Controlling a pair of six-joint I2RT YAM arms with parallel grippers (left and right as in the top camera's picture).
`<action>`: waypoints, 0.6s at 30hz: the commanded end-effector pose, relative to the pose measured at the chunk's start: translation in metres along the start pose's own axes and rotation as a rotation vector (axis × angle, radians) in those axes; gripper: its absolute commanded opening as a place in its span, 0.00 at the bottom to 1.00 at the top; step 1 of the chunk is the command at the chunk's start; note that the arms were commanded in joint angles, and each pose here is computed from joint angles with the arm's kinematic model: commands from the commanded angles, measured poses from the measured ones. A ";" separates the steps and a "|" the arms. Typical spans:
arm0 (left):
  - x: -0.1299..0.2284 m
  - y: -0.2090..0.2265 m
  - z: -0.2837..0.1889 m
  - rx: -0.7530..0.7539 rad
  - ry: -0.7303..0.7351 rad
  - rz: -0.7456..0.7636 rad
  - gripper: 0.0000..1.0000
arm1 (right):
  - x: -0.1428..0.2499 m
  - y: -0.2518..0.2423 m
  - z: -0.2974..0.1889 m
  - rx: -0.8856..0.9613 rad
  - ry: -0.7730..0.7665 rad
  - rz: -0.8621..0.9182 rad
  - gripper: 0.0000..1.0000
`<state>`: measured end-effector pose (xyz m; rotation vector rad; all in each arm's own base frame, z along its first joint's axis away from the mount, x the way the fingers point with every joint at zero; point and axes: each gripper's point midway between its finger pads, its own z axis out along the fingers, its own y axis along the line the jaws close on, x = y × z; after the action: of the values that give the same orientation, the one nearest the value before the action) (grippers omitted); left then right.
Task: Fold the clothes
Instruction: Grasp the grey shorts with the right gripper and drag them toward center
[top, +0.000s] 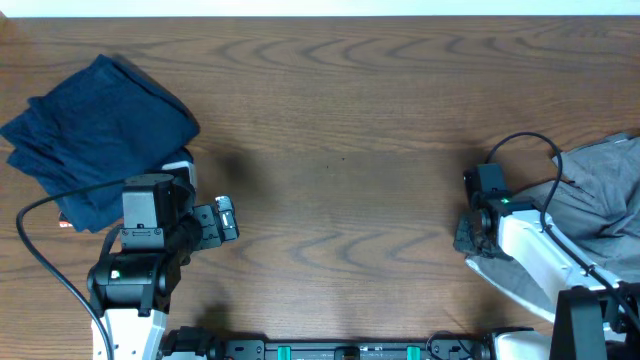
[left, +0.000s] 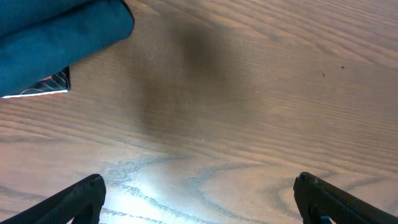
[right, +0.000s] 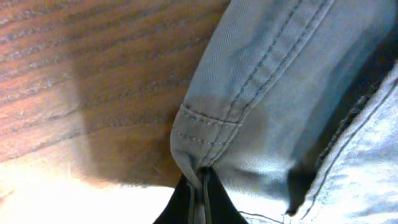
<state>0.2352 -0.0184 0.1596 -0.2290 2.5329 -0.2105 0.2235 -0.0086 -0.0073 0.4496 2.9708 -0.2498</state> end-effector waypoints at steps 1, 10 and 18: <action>-0.007 -0.001 -0.004 0.002 -0.024 0.020 0.98 | 0.005 0.060 0.001 -0.336 0.026 -0.143 0.01; -0.034 -0.007 -0.006 0.024 -0.132 0.030 0.98 | -0.046 0.213 -0.119 -1.023 -0.383 -0.467 0.01; -0.047 -0.010 -0.008 0.038 -0.188 0.031 0.98 | -0.057 0.229 -0.135 -0.960 -0.536 -0.502 0.99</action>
<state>0.2673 -0.0189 0.1863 -0.2022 2.3643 -0.2230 0.3224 0.2239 0.0902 -0.4388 2.2794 0.8829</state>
